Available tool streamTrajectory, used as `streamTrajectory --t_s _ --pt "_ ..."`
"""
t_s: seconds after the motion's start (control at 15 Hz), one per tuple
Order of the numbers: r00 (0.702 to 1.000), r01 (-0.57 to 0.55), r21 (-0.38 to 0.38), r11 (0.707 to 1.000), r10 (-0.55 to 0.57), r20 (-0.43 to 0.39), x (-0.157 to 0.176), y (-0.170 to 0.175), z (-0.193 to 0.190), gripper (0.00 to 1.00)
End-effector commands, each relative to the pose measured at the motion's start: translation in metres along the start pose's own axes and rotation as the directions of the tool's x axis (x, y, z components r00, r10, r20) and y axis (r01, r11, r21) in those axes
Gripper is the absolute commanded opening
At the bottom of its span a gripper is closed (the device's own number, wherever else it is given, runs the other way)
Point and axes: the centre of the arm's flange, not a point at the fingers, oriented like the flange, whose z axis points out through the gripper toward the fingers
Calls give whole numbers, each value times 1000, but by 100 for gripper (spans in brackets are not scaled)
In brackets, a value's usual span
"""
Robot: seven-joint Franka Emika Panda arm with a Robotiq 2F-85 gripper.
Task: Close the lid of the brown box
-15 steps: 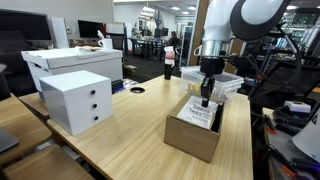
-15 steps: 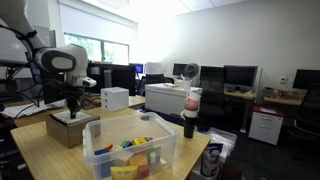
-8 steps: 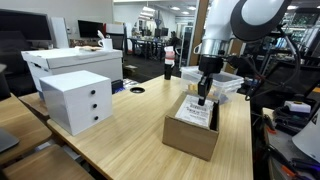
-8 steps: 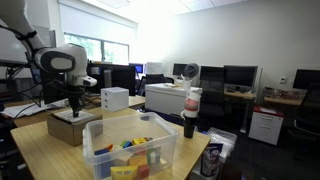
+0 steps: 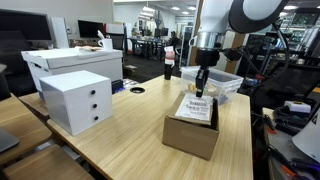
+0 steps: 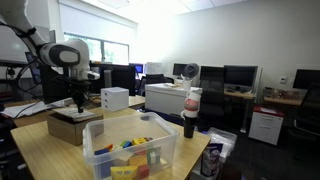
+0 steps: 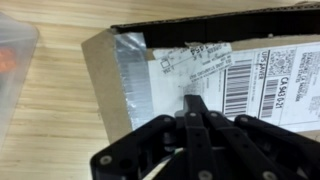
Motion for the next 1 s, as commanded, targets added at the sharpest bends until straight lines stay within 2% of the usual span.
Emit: streamTrajectory --t_s 0.0,0.33,0.4,0.53,0.8,0.93 --pt "1000 9 -51 999 -9 1 2 7 -23 1" --pt "1000 4 -67 998 -4 -8 12 4 -41 2" --pt "1000 9 -68 998 -10 -19 14 2 -47 27" --pt "999 19 -82 996 -22 -43 19 -1 -60 28" --pt "998 29 -110 993 -35 -56 24 -2 -95 49" --pt "999 30 -125 992 -34 -33 23 1 -113 59"
